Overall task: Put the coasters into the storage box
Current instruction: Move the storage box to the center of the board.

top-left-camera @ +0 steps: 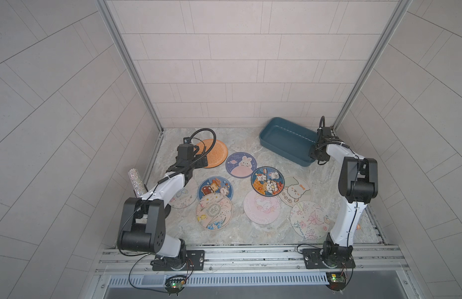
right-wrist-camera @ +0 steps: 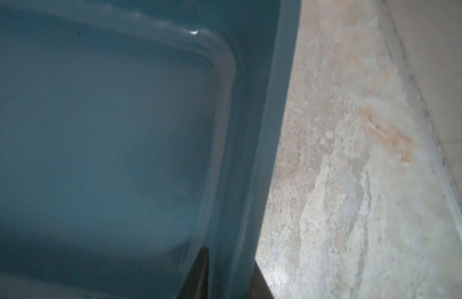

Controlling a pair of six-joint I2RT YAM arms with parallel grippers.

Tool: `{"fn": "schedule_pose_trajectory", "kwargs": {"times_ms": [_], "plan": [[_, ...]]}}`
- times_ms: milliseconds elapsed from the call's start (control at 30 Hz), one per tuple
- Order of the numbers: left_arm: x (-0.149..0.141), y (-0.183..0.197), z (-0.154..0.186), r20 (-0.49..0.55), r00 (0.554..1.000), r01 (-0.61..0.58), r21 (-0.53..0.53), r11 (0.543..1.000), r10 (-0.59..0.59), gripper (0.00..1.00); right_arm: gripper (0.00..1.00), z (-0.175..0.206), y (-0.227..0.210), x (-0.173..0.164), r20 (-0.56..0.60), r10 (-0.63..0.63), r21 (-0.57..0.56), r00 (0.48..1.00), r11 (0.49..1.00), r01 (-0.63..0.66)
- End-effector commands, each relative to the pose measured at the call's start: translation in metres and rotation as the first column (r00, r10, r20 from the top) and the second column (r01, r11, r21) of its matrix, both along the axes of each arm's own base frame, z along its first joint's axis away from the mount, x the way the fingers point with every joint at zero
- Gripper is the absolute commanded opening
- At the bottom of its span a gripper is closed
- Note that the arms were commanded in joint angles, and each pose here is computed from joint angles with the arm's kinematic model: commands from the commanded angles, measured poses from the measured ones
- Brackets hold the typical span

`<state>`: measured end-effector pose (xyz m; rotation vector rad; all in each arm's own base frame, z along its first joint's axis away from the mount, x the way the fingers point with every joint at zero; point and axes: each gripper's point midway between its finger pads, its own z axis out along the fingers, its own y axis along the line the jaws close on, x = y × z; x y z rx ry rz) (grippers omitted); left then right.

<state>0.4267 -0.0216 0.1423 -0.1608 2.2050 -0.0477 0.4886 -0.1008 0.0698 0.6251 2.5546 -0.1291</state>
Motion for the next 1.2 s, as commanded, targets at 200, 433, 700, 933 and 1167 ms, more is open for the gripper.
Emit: {"fn": "schedule_pose_trajectory", "kwargs": {"times_ms": [200, 433, 700, 933, 1167], "plan": [[0.001, -0.003, -0.007, -0.020, 1.000, 0.001, -0.004, 1.000, -0.001, 1.00, 0.00, -0.008, 0.007, 0.011, 0.014, 0.055, 0.025, 0.998, 0.998, -0.055], [0.001, -0.006, -0.010, -0.029, 1.000, 0.010, -0.014, 1.000, -0.010, 1.00, 0.00, -0.009, 0.023, 0.026, 0.030, 0.101, 0.029, 0.994, 0.994, -0.102], [0.000, -0.012, -0.011, -0.035, 0.999, 0.025, -0.008, 1.000, -0.026, 1.00, 0.00, -0.012, 0.043, 0.040, 0.044, 0.133, 0.049, 0.990, 0.990, -0.135], [0.001, -0.019, -0.015, -0.049, 0.998, 0.042, -0.007, 0.999, -0.042, 1.00, 0.00, -0.012, 0.064, 0.048, 0.055, 0.152, 0.061, 0.987, 0.986, -0.155], [0.000, -0.024, -0.019, -0.064, 0.996, 0.054, 0.001, 0.999, -0.053, 1.00, 0.00, -0.016, 0.090, 0.058, 0.060, 0.172, 0.087, 0.983, 0.980, -0.177]]}}
